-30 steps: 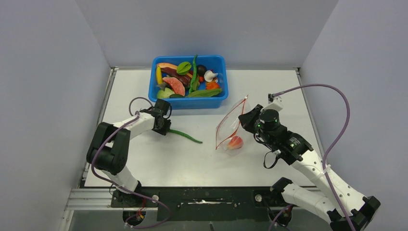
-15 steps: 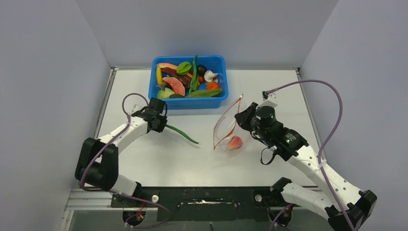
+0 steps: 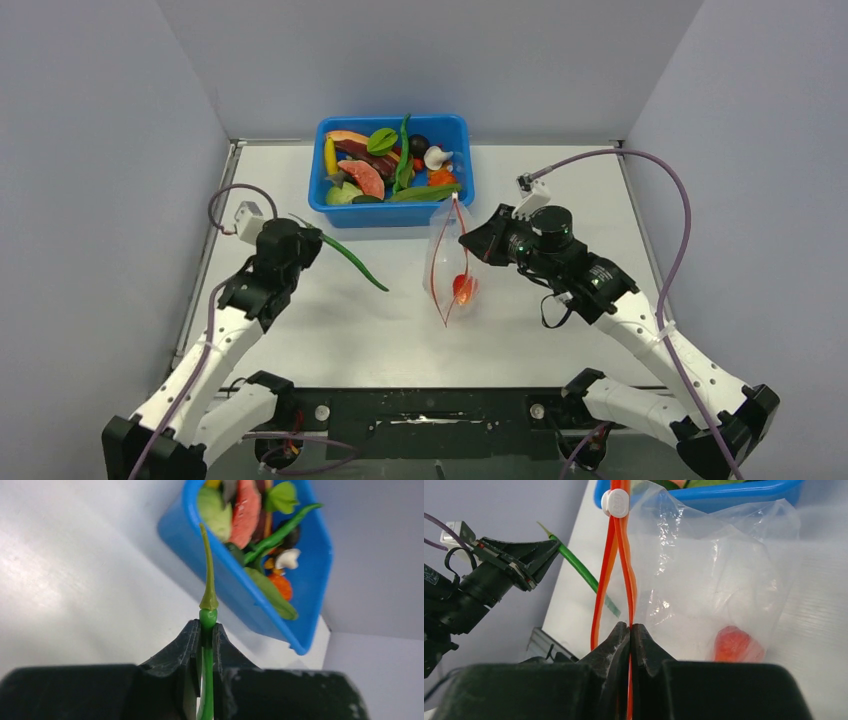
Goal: Place the food in the zip-top bag and seal the zipper
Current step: Place the fake vegetable in the zipper food storage bag.
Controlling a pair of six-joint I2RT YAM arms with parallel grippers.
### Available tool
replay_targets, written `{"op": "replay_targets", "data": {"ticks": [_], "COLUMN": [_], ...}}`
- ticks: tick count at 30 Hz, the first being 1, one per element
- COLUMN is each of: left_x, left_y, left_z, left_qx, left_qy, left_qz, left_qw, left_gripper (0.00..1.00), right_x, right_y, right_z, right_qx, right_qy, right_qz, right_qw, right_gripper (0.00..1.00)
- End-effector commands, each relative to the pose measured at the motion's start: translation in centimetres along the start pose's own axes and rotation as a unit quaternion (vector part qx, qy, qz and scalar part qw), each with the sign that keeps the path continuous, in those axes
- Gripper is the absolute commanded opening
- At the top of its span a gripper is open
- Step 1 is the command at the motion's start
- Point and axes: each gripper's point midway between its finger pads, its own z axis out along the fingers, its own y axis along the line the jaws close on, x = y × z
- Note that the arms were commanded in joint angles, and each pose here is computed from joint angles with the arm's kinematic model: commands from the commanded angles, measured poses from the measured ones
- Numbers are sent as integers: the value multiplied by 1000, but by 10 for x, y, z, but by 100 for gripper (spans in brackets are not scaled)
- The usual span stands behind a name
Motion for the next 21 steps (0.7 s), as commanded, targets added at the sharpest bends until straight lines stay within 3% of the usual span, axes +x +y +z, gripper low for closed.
{"op": "replay_targets", "data": {"ticks": [1, 5, 9, 12, 21], "left_x": [-54, -76, -76, -69, -57], "left_y": [-54, -69, -88, -101, -146], "left_z": [-42, -74, -97, -113, -167], "left_qx": [144, 196, 262, 317, 469], "left_qy": [-97, -135, -134, -123, -94], "left_qz": [51, 71, 96, 120, 134], "left_qw": [984, 969, 951, 933, 868], "left_gripper": [0, 0, 0, 0, 0], "right_x": [-30, -22, 0, 4, -4], "right_y": [62, 40, 17, 25, 32], "right_z": [-25, -14, 6, 14, 20], "right_qx": [-130, -74, -32, -42, -47], "right_qy": [-29, -21, 9, 33, 19], "right_qz": [9, 52, 90, 95, 103], "right_qw": [991, 996, 995, 994, 993], "right_gripper": [0, 0, 0, 0, 0]}}
